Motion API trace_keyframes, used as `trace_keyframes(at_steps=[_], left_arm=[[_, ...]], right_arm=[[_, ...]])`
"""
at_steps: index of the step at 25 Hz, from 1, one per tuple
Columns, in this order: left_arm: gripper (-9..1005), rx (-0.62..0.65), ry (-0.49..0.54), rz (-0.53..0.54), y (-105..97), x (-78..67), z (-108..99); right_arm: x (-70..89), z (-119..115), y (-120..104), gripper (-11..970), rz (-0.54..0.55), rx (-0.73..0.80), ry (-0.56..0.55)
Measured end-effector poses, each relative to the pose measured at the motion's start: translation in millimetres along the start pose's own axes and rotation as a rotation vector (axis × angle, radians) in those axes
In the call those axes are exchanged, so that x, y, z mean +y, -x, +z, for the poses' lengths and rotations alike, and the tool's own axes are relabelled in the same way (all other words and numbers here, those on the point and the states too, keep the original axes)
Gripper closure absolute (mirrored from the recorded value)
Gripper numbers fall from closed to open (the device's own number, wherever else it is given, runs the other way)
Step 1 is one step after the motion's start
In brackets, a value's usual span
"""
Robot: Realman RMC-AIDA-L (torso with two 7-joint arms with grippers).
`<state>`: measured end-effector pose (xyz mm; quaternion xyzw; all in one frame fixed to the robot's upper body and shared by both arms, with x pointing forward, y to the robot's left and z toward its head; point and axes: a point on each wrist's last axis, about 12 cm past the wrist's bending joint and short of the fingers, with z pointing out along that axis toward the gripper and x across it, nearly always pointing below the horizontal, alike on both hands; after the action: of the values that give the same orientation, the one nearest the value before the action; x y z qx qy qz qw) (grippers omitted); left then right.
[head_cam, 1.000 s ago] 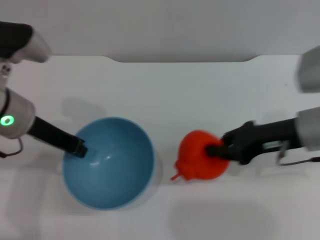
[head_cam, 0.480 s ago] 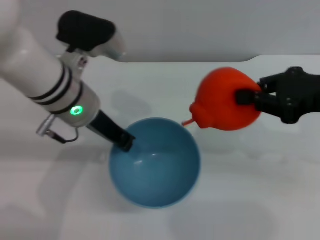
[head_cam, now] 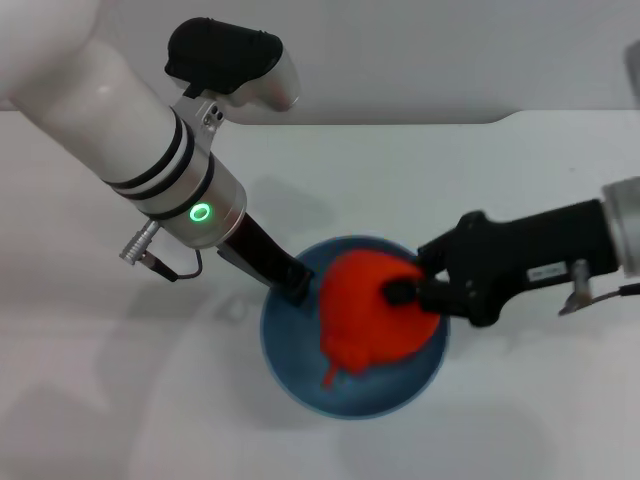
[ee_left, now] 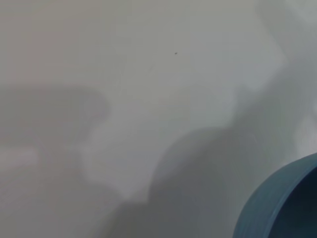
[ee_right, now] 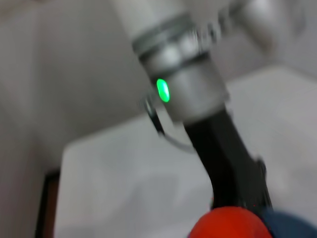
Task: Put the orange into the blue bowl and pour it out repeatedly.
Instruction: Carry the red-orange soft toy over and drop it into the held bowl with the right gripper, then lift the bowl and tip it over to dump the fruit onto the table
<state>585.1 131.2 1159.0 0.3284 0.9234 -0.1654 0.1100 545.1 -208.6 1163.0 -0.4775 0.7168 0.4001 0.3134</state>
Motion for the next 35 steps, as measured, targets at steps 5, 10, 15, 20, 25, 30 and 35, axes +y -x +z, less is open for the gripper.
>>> trace_keyframes(at_steps=[5, 10, 15, 20, 25, 30, 35], left_arm=[[997, 0.010, 0.000, -0.006, -3, 2.0, 0], [997, 0.015, 0.004, -0.001, -5, 2.9, 0], [997, 0.000, 0.020, 0.007, -9, 10.0, 1], [997, -0.096, 0.109, 0.030, -16, 27.6, 0], [996, -0.278, 0.182, 0.104, -21, 29.2, -15], [996, -0.500, 0.278, 0.213, -24, 19.9, -30], [997, -0.681, 0.390, 0.424, -36, -1.8, -21]], right_arm=[[-2.7, 14, -2, 889, 0.017, 0.103, -0.033], [-2.4, 10, 2, 695, 0.013, 0.089, -0.053], [-4.9, -8, 1, 456, 0.077, 0.040, -0.119], [-13.4, -44, -13, 414, 0.255, -0.057, -0.221], [-10.5, -84, -45, 415, 0.394, -0.097, -0.300], [-1.3, -103, -73, 414, 0.483, -0.130, -0.354], [3.2, -110, -84, 414, 0.518, -0.143, -0.373]])
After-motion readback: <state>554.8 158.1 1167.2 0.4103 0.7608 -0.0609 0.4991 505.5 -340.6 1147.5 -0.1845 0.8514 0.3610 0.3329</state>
